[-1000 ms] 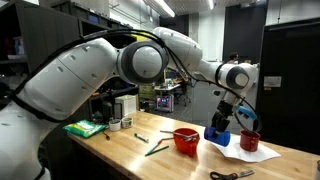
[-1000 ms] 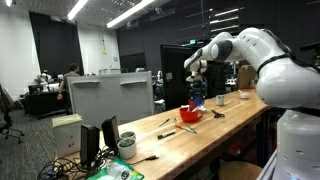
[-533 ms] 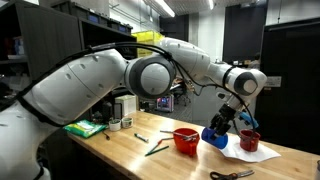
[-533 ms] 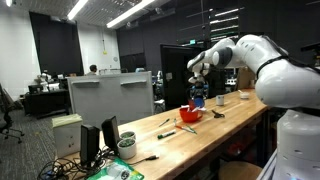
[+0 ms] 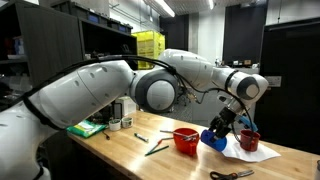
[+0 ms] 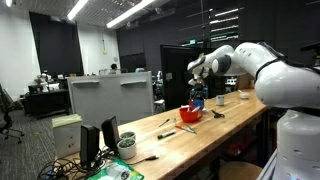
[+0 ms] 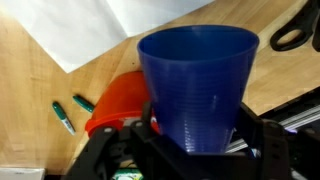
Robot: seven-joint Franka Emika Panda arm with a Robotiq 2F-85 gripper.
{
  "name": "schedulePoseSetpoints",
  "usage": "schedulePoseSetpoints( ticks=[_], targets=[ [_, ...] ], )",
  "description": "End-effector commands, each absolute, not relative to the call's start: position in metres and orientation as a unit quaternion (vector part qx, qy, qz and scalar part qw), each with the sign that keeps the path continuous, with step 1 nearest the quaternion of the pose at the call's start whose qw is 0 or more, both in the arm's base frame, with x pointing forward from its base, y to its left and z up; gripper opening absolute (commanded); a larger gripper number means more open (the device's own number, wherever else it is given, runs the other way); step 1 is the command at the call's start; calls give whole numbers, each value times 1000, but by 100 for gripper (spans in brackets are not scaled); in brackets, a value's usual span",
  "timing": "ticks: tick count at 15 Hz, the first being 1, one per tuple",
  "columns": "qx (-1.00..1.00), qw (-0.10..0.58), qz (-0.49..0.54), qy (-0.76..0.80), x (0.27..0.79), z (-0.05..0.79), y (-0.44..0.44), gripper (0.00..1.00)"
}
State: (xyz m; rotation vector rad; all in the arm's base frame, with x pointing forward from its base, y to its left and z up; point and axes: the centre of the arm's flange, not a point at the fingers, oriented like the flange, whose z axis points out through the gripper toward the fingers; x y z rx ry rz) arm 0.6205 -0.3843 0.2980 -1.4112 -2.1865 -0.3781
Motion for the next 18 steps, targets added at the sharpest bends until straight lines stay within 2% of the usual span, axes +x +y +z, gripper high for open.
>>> schedulePoseSetpoints(
  ticks=[1,18],
  targets=[
    [-520,252,-154,-802,647,305,-396,54],
    [-645,162,-156,-731,660,318,-374,54]
  ],
)
